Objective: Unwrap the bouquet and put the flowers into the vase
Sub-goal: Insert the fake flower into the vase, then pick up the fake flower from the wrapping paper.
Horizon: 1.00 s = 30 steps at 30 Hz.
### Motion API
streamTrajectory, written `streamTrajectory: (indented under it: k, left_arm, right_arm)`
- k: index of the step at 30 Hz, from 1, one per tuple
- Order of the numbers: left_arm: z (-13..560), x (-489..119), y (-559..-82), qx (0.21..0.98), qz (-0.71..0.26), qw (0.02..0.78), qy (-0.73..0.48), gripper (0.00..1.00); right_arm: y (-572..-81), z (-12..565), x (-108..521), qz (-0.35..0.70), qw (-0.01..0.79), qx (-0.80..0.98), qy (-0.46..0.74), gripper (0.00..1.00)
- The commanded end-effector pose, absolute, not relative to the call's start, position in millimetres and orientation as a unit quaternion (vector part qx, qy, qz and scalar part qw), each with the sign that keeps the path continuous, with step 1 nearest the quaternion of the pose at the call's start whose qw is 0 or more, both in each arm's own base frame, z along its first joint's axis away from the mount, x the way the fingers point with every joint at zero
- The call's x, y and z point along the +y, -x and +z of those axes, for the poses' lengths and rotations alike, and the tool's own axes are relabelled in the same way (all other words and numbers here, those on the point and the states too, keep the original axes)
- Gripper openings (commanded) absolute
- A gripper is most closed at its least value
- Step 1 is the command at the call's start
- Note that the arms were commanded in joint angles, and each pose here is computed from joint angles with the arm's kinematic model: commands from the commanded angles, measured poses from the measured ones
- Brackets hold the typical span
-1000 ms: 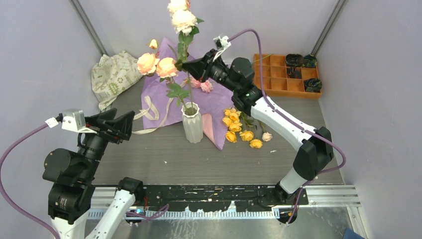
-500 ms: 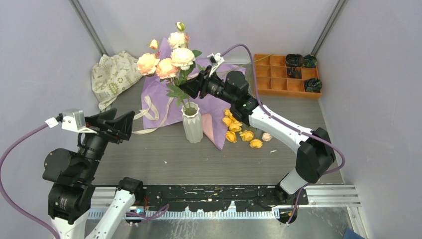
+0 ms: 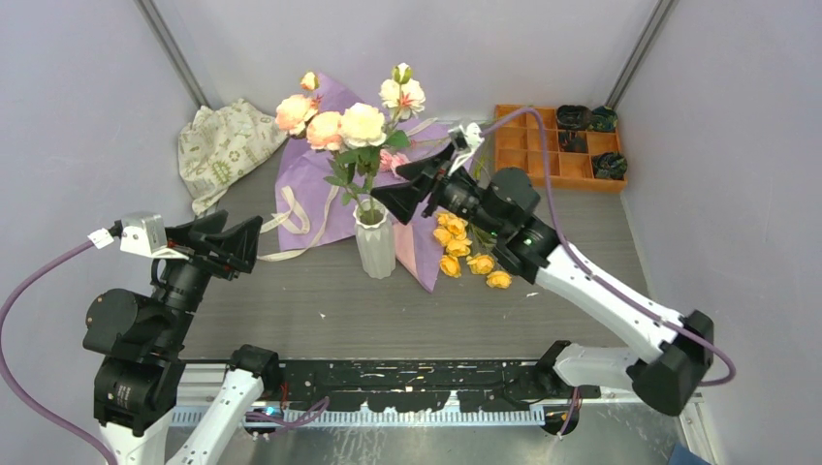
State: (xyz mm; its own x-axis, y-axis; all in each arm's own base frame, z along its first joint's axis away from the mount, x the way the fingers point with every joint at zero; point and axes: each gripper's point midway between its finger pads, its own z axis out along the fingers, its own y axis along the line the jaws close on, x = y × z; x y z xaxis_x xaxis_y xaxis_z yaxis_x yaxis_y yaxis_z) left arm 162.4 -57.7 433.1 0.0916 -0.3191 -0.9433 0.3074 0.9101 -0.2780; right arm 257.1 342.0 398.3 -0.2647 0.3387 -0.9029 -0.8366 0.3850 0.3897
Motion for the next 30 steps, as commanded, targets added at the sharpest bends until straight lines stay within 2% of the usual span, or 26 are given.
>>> streamTrajectory:
  k: [1, 10, 15, 19, 22, 24, 26, 30]
  left_arm:
    - [444.1, -57.2, -159.8, 0.625, -0.215, 0.750, 0.003, 0.67]
    - [443.1, -58.7, -164.7, 0.628, -0.214, 0.748, 0.002, 0.67]
    - [442.1, -59.7, -165.5, 0.629, -0.215, 0.747, 0.001, 0.67]
    - [442.4, -58.0, -163.9, 0.627, -0.213, 0.750, 0.003, 0.67]
    - [443.2, -58.7, -164.6, 0.626, -0.214, 0.750, 0.002, 0.67]
    - [442.6, -59.7, -165.8, 0.627, -0.215, 0.748, 0.000, 0.67]
    - [440.9, -59.7, -166.3, 0.630, -0.215, 0.747, 0.001, 0.67]
    - [439.2, -57.5, -167.4, 0.630, -0.207, 0.748, 0.002, 0.67]
  right_arm:
    - [-258.7, 412.9, 297.6, 0.441, 0.632, 0.613, 0.173, 0.95]
    - [-268.4, 385.3, 231.3, 0.289, 0.674, 0.666, 0.138, 0.98]
    - [-283.0, 365.7, 209.4, 0.227, 0.675, 0.696, 0.096, 0.97]
    - [-307.5, 324.5, 198.0, 0.140, 0.645, 0.748, 0.067, 0.95]
    - [-337.9, 286.8, 199.1, 0.065, 0.606, 0.791, 0.054, 0.91]
    - [-367.1, 273.6, 191.5, 0.033, 0.577, 0.816, 0.007, 0.83]
    - [-400.6, 250.8, 190.8, 0.049, 0.527, 0.848, -0.025, 0.78]
    - [-476.2, 214.8, 196.5, 0.112, 0.460, 0.878, -0.071, 0.74]
